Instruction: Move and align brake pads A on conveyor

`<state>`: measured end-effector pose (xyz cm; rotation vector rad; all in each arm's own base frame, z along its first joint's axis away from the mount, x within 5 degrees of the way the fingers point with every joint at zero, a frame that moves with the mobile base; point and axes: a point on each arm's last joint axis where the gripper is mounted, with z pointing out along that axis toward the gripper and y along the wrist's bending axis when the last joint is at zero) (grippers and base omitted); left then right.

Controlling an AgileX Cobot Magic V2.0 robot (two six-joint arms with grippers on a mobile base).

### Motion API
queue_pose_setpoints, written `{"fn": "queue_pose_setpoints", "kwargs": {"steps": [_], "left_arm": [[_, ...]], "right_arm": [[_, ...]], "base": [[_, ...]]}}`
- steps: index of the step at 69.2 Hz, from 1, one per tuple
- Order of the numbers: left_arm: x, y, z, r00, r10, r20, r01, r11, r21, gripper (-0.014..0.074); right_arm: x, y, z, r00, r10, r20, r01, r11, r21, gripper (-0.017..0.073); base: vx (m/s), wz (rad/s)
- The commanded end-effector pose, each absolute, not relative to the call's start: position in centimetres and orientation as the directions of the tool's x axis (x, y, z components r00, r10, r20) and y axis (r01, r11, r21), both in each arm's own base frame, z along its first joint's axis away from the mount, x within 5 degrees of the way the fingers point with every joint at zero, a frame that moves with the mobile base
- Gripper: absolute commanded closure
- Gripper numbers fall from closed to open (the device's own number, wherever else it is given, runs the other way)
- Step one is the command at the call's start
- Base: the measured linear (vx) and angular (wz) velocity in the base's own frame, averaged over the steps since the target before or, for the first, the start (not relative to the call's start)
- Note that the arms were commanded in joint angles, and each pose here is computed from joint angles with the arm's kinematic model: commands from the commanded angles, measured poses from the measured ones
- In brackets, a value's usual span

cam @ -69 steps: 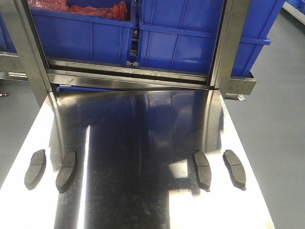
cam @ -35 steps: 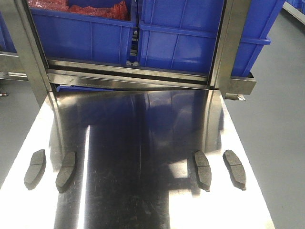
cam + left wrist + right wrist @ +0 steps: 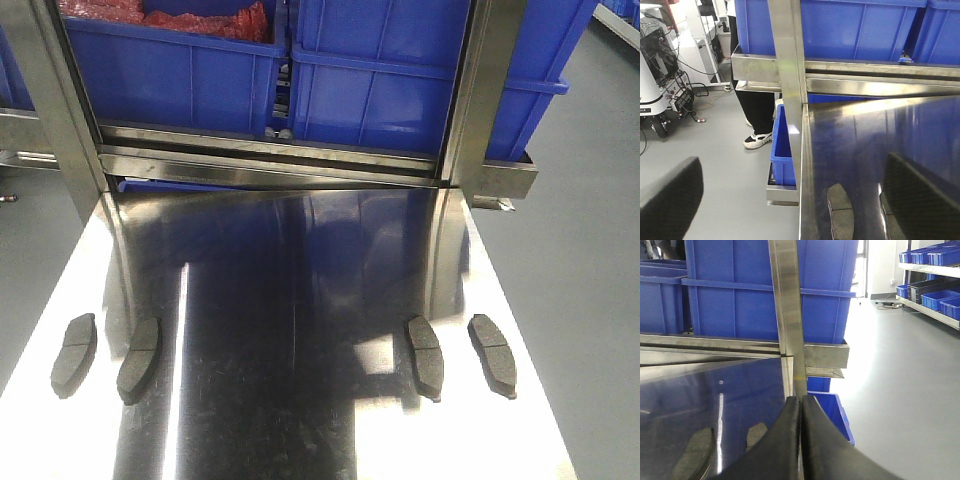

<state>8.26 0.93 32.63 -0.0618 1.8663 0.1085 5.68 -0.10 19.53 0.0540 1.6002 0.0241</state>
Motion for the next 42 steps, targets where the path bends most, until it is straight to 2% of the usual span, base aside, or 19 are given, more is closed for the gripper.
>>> {"fn": "queue_pose_setpoints", "kwargs": {"steps": [1, 7, 19, 34, 42], "left_arm": [[8.4, 0.9, 34.3, -0.196, 0.001, -0.981, -0.101, 0.995, 0.022, -0.0074], [8.5, 0.7, 34.3, -0.194, -0.046, -0.98, -0.09, 0.996, -0.029, -0.0046], [10.4, 0.5, 33.5, -0.282, -0.048, -0.958, -0.048, 0.998, -0.036, -0.0025], [15.2, 0.0, 30.9, -0.456, -0.125, -0.881, 0.018, 0.989, -0.149, -0.0023], [18.0, -0.1, 29.6, -0.539, -0.09, -0.837, 0.044, 0.99, -0.135, -0.0021]], "right_arm": [[5.6, -0.1, 19.5, 0.033, 0.04, -0.999, 0.024, 0.999, 0.041, 0.0565], [5.6, -0.1, 19.5, 0.033, 0.04, -0.999, 0.024, 0.999, 0.041, 0.0565], [5.6, -0.1, 19.5, 0.033, 0.04, -0.999, 0.024, 0.999, 0.041, 0.0565], [5.6, -0.1, 19.5, 0.033, 0.04, -0.999, 0.024, 0.999, 0.041, 0.0565], [5.6, -0.1, 19.5, 0.033, 0.04, -0.999, 0.024, 0.999, 0.041, 0.0565]], "base": [[0.0, 0.0], [0.0, 0.0], [0.0, 0.0], [0.0, 0.0], [0.0, 0.0]]}}
